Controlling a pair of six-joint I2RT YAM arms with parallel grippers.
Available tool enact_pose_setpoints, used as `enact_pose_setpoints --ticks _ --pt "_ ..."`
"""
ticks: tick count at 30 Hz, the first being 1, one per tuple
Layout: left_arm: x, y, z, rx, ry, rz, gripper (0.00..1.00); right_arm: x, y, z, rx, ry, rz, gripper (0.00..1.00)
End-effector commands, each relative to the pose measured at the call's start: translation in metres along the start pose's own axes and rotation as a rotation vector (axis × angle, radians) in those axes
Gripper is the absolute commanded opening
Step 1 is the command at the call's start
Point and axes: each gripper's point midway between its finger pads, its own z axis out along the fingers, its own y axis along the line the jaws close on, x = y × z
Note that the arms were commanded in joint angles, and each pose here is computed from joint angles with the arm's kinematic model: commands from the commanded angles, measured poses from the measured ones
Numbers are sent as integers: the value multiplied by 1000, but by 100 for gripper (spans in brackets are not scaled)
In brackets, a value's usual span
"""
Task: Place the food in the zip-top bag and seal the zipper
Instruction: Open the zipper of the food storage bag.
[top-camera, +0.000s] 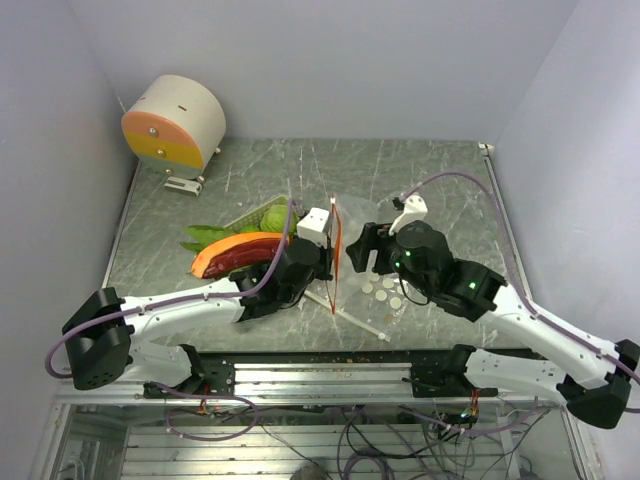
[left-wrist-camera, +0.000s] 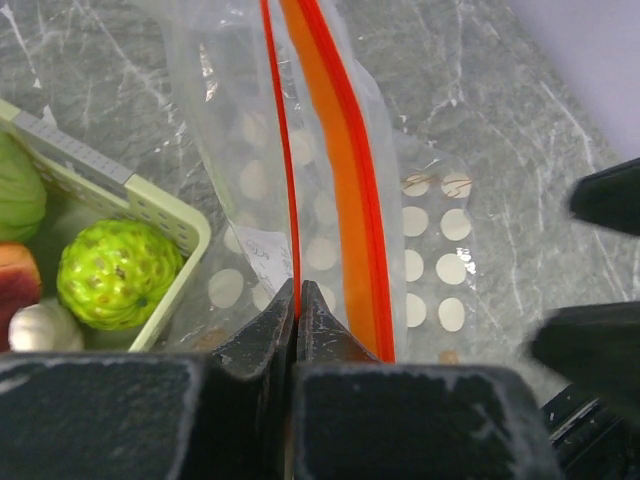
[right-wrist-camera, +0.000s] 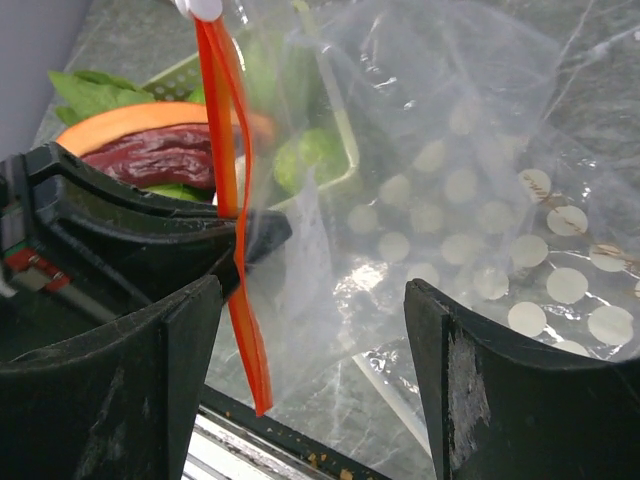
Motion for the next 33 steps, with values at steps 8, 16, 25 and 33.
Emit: enact_pose_setpoints --ticks 8,16,25,33 --pt "-25 -25 -8 35 -68 -23 7 -14 25 22 -8 -51 19 73" --pt "-36 -27 -25 84 -109 -52 7 -4 5 30 119 -53 38 67" --pt "-42 -37 -37 157 -130 -81 7 0 -7 37 220 -68 38 64" --pt "-55 -25 -50 118 -151 -60 7 13 -35 37 372 -54 4 33"
